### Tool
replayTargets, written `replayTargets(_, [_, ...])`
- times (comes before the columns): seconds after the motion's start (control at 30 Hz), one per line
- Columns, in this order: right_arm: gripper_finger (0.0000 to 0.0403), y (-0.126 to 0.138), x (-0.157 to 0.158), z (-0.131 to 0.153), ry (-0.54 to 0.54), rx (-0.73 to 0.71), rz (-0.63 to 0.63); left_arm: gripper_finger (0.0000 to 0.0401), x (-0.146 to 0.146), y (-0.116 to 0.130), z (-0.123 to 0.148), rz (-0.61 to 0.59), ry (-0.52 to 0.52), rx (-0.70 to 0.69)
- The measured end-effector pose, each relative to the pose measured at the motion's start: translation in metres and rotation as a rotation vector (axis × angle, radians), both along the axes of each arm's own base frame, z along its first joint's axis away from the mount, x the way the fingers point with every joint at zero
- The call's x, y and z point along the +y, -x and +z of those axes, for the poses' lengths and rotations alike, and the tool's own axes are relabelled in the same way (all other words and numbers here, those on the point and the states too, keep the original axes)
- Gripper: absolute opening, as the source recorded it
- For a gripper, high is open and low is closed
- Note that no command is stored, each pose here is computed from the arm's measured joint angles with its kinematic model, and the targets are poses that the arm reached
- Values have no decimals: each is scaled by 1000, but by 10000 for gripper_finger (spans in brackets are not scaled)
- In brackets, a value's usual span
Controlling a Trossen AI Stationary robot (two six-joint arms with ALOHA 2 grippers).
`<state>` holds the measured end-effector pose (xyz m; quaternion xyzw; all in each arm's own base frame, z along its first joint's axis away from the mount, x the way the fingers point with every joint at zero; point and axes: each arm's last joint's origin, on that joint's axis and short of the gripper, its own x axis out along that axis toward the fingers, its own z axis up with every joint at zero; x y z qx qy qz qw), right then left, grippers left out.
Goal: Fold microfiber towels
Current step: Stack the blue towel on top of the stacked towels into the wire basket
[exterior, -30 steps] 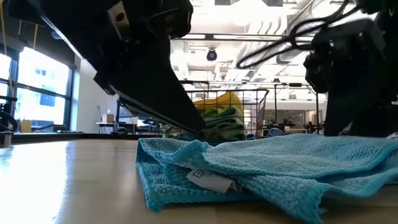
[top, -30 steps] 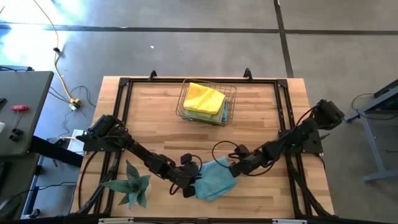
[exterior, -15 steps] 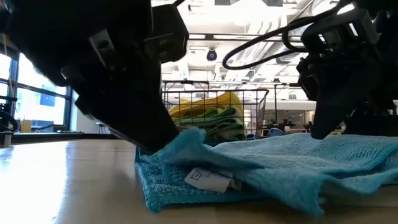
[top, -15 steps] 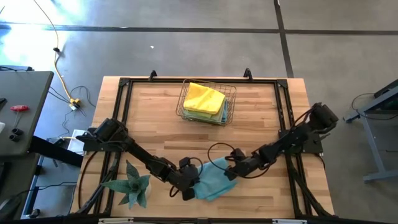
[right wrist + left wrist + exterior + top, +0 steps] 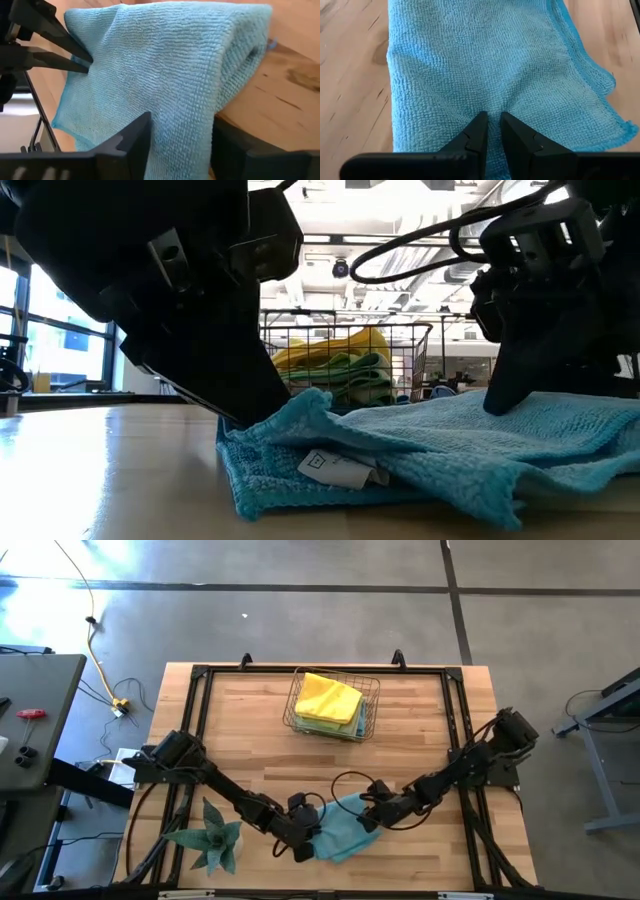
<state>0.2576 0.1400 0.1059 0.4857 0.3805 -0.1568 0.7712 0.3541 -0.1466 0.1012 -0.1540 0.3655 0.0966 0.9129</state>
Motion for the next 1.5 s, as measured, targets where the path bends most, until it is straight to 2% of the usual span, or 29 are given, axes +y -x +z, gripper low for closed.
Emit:
replayTargets(0.23, [89,-4,1,-9,-2,-17,-13,46,3,-1,0,17,-9,-3])
replayTargets(0.4, [12,-4,1,-9,-4,-14,-6,46,3,-1,0,40,18,-7])
replayTargets(0.53, [11,-4,1,-2,-6,-30,24,46,1,-2,6,35,97,-23])
replayTargets(0.63, [4,-3,0,7,-2,-52,47,46,0,-2,22,20,144,-71])
replayTargets(0.83, [2,-4,-5,26,-26,-112,39,46,2,1,69,31,191,-216])
replayTargets(1.0, [1,-20,-8,48,-69,-183,37,46,5,14,120,43,173,-365])
replayTargets(1.2, [1,-53,-26,81,-8,-279,43,46,8,44,181,32,73,-540])
replayTargets(1.37, [0,-77,-59,105,39,-349,-34,46,7,74,220,1,-135,-644])
replayTargets(1.5, [0,-92,-89,125,66,-412,-129,46,5,94,238,-6,-314,-670])
